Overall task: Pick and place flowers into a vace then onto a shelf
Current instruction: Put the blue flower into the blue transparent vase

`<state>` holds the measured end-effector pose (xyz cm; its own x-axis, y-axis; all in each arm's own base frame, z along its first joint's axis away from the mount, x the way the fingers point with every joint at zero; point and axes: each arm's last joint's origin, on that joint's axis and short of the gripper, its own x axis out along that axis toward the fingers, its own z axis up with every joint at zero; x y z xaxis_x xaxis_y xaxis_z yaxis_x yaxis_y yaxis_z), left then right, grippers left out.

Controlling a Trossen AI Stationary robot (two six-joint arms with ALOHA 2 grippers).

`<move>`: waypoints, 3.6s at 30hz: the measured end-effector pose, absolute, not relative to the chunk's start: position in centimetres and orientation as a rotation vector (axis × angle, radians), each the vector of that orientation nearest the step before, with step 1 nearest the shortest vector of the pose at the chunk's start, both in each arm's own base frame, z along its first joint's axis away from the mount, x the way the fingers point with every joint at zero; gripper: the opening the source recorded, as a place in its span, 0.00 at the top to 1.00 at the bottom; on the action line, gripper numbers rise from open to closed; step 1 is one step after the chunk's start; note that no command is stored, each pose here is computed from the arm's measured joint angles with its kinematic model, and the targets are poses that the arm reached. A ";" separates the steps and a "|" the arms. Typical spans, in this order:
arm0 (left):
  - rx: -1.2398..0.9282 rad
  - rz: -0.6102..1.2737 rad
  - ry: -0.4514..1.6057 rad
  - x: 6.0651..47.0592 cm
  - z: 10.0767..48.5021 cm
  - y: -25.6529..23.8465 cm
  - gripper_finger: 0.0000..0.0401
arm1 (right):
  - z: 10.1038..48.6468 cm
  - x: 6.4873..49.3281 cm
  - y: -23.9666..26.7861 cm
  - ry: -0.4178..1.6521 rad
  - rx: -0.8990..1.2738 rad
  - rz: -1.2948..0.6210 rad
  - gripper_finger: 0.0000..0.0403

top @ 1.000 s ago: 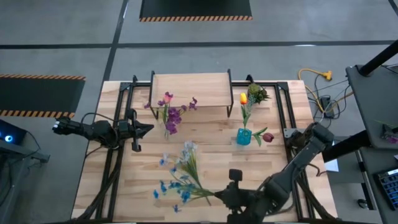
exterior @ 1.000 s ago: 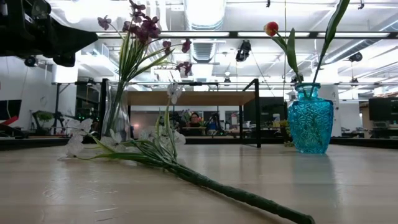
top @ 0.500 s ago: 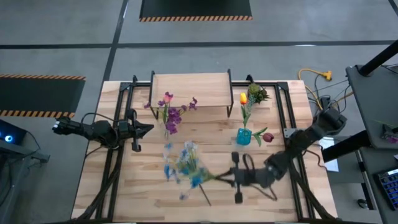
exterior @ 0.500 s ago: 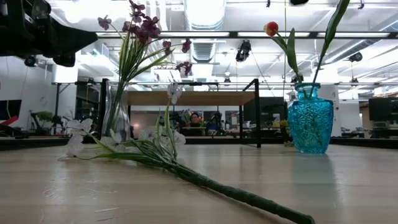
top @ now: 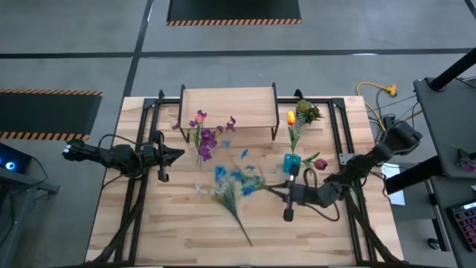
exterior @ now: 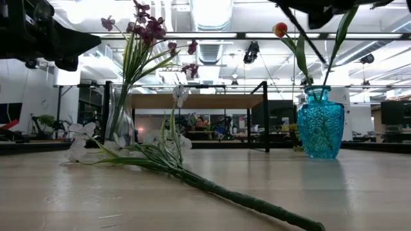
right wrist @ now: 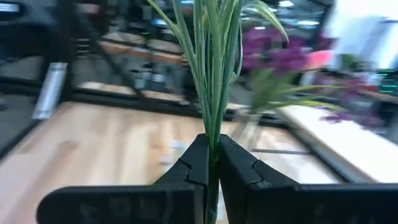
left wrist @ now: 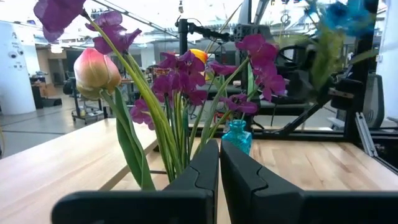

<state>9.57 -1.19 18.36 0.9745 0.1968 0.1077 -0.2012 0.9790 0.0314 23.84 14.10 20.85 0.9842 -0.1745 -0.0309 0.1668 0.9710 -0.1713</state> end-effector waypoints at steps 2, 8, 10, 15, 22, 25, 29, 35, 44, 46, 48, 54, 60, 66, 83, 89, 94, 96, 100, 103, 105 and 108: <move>0.042 0.201 -0.105 9.6 18.4 -1.2 1.00 | 21.2 23.3 14.1 0.043 -0.185 -0.251 0.97; 0.067 0.204 -0.117 9.5 18.6 -1.2 1.00 | 21.5 22.6 13.9 0.061 -0.232 -0.446 0.97; 0.064 0.203 -0.124 9.5 18.8 -1.2 1.00 | 21.4 22.6 13.8 0.076 -0.255 -0.507 0.97; 0.060 0.200 -0.111 9.5 18.5 -1.2 1.00 | 21.4 22.6 13.2 0.117 -0.318 -0.654 0.97; 0.061 0.200 -0.111 9.5 18.5 -1.2 1.00 | 21.5 23.1 11.9 0.129 -0.318 -0.740 0.97; 0.062 0.200 -0.111 9.5 18.5 -1.2 1.00 | 21.5 23.4 11.1 0.129 -0.300 -0.783 0.97; 0.062 0.200 -0.111 9.5 18.5 -1.2 1.00 | 21.5 23.8 10.2 0.149 -0.324 -0.830 0.97; 0.072 0.200 -0.110 9.5 18.5 -1.2 1.00 | 21.5 24.1 9.5 0.185 -0.389 -0.856 0.97; 0.077 0.201 -0.109 9.6 18.5 -1.2 1.00 | 20.2 24.6 8.9 0.267 -0.498 -0.873 0.97; 0.077 0.201 -0.109 9.6 18.5 -1.2 1.00 | 19.7 24.7 8.9 0.272 -0.497 -0.875 0.97; 0.077 0.201 -0.109 9.6 18.5 -1.2 1.00 | 19.4 24.7 8.9 0.275 -0.495 -0.880 0.97; 0.077 0.201 -0.108 9.6 18.5 -1.2 1.00 | 18.8 24.6 8.8 0.289 -0.496 -0.933 0.97; 0.077 0.201 -0.108 9.6 18.5 -1.2 1.00 | 17.9 24.1 8.5 0.268 -0.445 -0.938 0.97; 0.077 0.201 -0.108 9.6 18.5 -1.2 1.00 | 17.2 23.5 8.3 0.259 -0.416 -0.976 0.97; 0.077 0.201 -0.108 9.6 18.5 -1.2 1.00 | 18.5 24.3 8.7 0.209 -0.338 -0.975 0.97; 0.077 0.201 -0.108 9.6 18.5 -1.2 1.00 | 18.3 24.1 8.5 0.188 -0.299 -1.027 0.97; 0.077 0.201 -0.107 9.6 18.5 -1.2 1.00 | 18.3 24.1 8.5 0.158 -0.245 -1.032 0.97; 0.077 0.201 -0.107 9.6 18.5 -1.2 1.00 | 18.3 24.1 8.5 0.149 -0.229 -1.035 0.97; 0.077 0.201 -0.108 9.6 18.5 -1.2 1.00 | 18.4 24.1 8.5 0.129 -0.196 -1.037 0.97; 0.077 0.201 -0.108 9.6 18.5 -1.2 1.00 | 18.3 24.0 8.5 0.115 -0.170 -1.039 0.97; 0.077 0.201 -0.107 9.6 18.5 -1.2 1.00 | 18.1 24.0 8.5 0.117 -0.173 -1.038 0.97; 0.077 0.201 -0.108 9.6 18.5 -1.2 1.00 | 17.9 23.9 8.4 0.124 -0.182 -1.038 0.97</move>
